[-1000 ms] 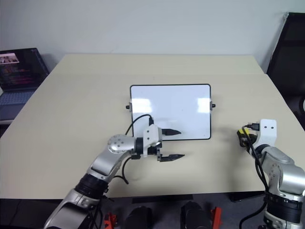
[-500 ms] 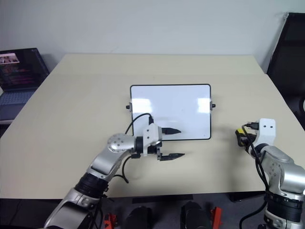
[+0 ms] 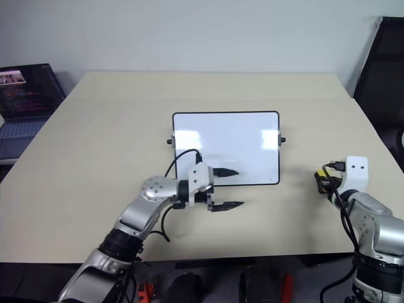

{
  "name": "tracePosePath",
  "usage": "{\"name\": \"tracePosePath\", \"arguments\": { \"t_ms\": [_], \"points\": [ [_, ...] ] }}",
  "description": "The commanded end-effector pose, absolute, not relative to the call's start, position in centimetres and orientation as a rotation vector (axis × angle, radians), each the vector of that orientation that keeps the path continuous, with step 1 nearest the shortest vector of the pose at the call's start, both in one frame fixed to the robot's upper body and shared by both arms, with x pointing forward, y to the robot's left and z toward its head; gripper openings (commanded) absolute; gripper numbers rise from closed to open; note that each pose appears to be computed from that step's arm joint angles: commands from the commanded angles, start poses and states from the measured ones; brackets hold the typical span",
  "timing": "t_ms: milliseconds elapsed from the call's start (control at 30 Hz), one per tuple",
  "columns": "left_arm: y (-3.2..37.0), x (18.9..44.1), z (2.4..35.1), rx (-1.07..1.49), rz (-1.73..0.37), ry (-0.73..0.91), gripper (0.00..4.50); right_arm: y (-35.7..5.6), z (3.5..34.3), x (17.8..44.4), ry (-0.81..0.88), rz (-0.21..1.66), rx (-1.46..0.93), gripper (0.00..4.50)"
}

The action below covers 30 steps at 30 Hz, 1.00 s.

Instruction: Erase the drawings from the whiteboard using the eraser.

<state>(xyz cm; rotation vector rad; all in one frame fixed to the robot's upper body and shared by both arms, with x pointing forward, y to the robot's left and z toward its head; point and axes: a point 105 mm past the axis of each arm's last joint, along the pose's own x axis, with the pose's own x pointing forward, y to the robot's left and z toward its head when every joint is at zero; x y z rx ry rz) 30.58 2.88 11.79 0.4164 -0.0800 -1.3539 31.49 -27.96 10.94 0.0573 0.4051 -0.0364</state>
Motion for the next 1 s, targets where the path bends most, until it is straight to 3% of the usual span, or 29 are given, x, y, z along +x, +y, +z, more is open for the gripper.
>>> {"name": "tracePosePath", "arguments": {
  "t_ms": [33,133,233,300,433,467,500,667,767,1000],
  "points": [
    [2.8,30.9,12.9,0.434,-1.337,-0.13,4.5,-27.8,12.8,31.6,0.338,-0.011,0.03,1.49],
    [2.9,31.0,13.0,0.432,-1.33,-0.131,4.5,-28.2,12.3,31.5,0.368,-0.037,0.023,1.76],
    [3.0,31.0,12.9,0.431,-1.325,-0.13,4.5,-27.8,12.8,31.7,0.34,-0.006,0.03,1.76],
    [2.9,31.0,12.9,0.429,-1.324,-0.132,4.5,-27.8,12.8,31.6,0.34,-0.006,0.019,2.17],
    [2.9,31.0,13.0,0.43,-1.321,-0.134,4.5,-28.3,12.4,31.7,0.352,-0.04,0.006,3.55],
    [2.9,31.0,13.0,0.43,-1.319,-0.134,4.5,-28.3,12.4,31.7,0.353,-0.033,0.001,3.62],
    [3.0,31.0,13.0,0.43,-1.318,-0.133,4.5,-28.1,12.4,31.6,0.356,-0.027,0.003,3.98],
    [3.0,31.0,12.9,0.429,-1.318,-0.132,4.5,-28.1,12.4,31.5,0.356,-0.032,0.006,3.98],
    [3.0,31.0,13.0,0.428,-1.315,-0.132,4.5,-27.9,13.0,31.5,0.327,-0.01,0.034,4.47],
    [3.3,30.9,12.8,0.419,-1.298,-0.123,4.5,-27.8,13.6,31.4,0.31,-0.012,0.039,4.47]
  ]
}}
